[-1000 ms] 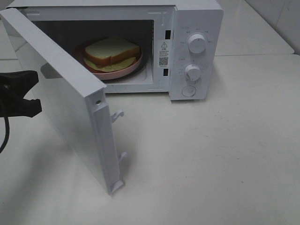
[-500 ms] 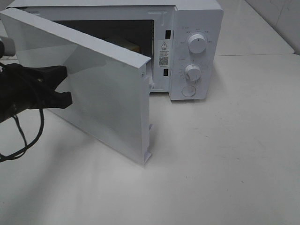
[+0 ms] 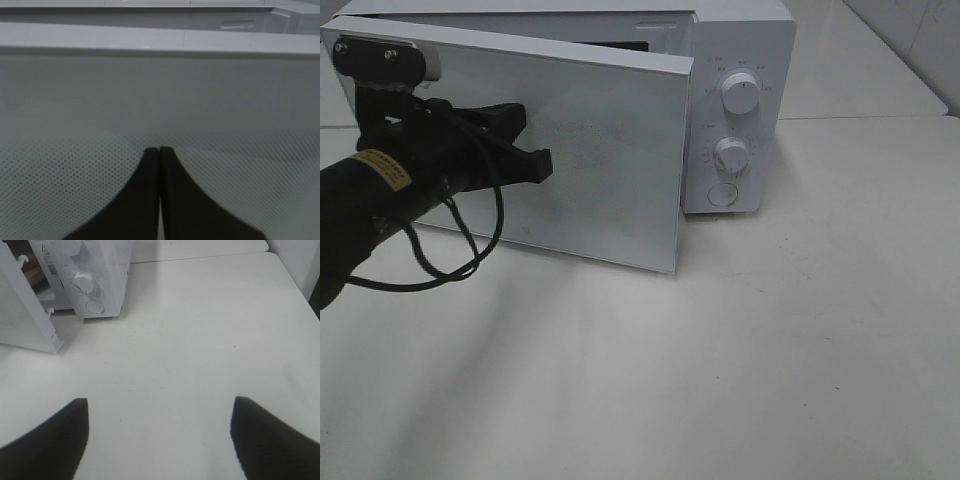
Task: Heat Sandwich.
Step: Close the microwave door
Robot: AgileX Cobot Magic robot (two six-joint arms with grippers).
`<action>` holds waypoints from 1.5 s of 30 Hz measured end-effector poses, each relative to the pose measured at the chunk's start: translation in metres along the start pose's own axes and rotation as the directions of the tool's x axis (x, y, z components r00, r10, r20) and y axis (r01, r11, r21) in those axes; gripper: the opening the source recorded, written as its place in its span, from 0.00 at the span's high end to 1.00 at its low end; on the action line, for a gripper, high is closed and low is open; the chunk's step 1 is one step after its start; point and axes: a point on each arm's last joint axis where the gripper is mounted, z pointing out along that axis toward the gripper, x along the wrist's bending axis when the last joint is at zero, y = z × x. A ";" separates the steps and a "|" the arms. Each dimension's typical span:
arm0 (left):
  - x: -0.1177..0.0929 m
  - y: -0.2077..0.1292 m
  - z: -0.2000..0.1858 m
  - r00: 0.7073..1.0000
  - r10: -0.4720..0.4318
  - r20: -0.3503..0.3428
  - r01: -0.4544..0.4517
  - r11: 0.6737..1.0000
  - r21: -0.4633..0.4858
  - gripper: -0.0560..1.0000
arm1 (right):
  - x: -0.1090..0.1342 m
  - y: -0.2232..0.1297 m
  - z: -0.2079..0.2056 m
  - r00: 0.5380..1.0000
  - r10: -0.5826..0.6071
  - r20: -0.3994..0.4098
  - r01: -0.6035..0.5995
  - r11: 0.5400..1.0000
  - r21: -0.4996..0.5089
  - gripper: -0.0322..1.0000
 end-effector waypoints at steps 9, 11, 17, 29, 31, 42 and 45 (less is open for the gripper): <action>-0.012 0.003 0.034 1.000 -0.009 -0.016 0.008 0.999 -0.032 0.95 | 0.000 0.000 0.000 1.000 0.000 0.000 0.000 1.000 0.000 0.23; -0.013 0.003 0.037 1.000 -0.010 -0.019 0.010 0.999 -0.032 0.95 | 0.000 0.000 0.000 1.000 0.000 0.000 0.000 1.000 0.000 0.23; -0.017 0.010 0.057 1.000 -0.016 -0.015 0.016 0.999 -0.042 0.95 | 0.000 0.000 0.000 1.000 0.000 0.000 0.000 1.000 0.000 0.23; -0.034 0.011 0.091 0.998 0.044 0.041 -0.044 0.999 0.002 0.95 | 0.000 0.000 0.000 1.000 0.001 -0.003 -0.001 1.000 0.000 0.23; -0.035 0.010 0.092 0.998 0.047 0.044 -0.047 0.999 0.003 0.95 | 0.000 0.000 0.000 1.000 0.001 -0.003 -0.001 1.000 0.000 0.23; -0.030 0.008 0.068 1.000 -0.025 0.010 0.024 0.997 0.068 0.95 | 0.000 0.000 0.000 1.000 0.001 -0.003 -0.001 1.000 0.000 0.23; -0.031 0.012 0.053 0.999 -0.031 0.022 0.027 0.989 0.148 0.95 | 0.000 0.000 0.000 1.000 0.001 -0.003 -0.001 1.000 0.000 0.23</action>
